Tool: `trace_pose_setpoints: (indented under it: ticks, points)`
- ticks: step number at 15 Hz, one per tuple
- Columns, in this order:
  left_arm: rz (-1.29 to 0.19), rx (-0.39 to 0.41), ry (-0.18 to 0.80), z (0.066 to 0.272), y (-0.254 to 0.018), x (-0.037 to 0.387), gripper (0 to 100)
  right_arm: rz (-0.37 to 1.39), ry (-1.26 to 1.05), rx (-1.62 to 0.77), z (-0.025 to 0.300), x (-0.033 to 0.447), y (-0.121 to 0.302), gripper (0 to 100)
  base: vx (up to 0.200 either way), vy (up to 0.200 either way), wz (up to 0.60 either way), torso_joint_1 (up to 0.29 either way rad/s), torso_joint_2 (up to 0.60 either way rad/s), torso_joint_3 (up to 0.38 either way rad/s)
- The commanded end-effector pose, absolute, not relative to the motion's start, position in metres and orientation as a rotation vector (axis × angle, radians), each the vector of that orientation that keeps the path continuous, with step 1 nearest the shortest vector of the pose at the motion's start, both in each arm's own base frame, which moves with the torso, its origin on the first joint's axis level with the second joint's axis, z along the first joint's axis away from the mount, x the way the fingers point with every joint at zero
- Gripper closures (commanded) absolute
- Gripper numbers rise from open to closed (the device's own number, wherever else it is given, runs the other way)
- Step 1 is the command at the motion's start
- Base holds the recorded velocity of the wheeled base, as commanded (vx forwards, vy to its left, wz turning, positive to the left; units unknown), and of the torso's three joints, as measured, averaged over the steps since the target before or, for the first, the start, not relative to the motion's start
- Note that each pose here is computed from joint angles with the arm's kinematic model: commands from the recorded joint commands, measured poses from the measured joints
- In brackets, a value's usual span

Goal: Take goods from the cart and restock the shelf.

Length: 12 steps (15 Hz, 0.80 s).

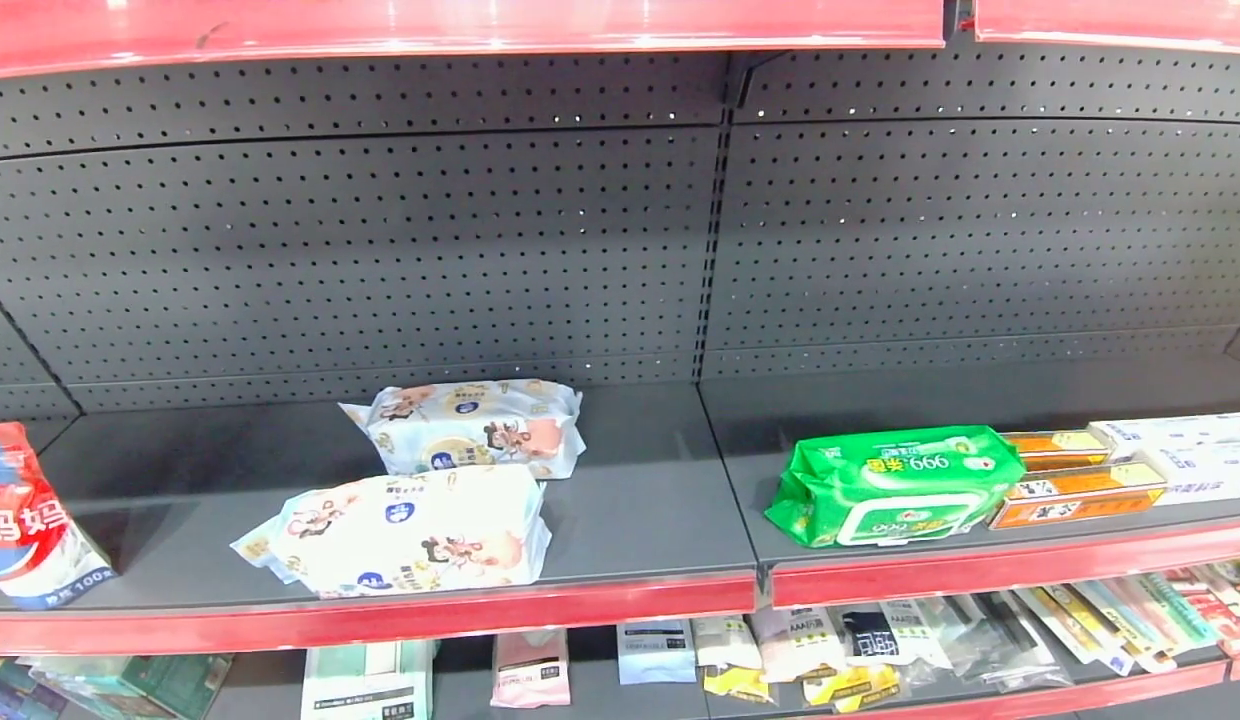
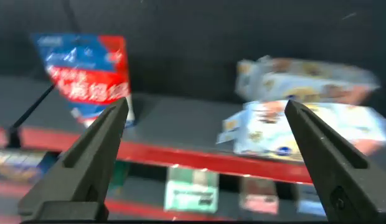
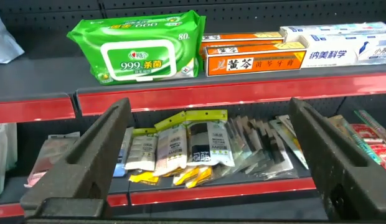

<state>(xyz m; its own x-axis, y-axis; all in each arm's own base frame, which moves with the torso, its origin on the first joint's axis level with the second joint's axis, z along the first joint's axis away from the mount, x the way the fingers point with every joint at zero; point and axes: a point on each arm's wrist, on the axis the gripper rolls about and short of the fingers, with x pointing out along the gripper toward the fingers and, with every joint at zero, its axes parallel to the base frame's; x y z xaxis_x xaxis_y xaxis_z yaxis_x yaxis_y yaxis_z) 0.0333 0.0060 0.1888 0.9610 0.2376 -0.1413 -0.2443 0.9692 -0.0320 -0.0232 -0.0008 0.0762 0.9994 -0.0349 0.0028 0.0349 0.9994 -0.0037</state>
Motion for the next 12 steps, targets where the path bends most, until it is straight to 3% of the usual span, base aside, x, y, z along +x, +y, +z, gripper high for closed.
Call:
trace_pose_setpoints:
  ticks: [1,6,12]
  points:
    - [0.291,-0.034,0.411,0.175,0.013,0.086,0,-0.035,-0.001,-0.005,0.076,-0.023,-0.001,0,0.000,0.000,0.00,0.000,0.00,0.000]
    - [0.267,-0.035,0.547,0.162,0.015,0.109,0,-0.035,-0.001,-0.005,0.076,-0.023,-0.001,0,0.000,0.000,0.00,0.000,0.00,0.000]
    - [0.283,-0.035,0.622,0.139,0.021,0.150,0,-0.035,-0.001,-0.005,0.076,-0.023,-0.001,0,0.000,0.000,0.00,0.000,0.00,0.000]
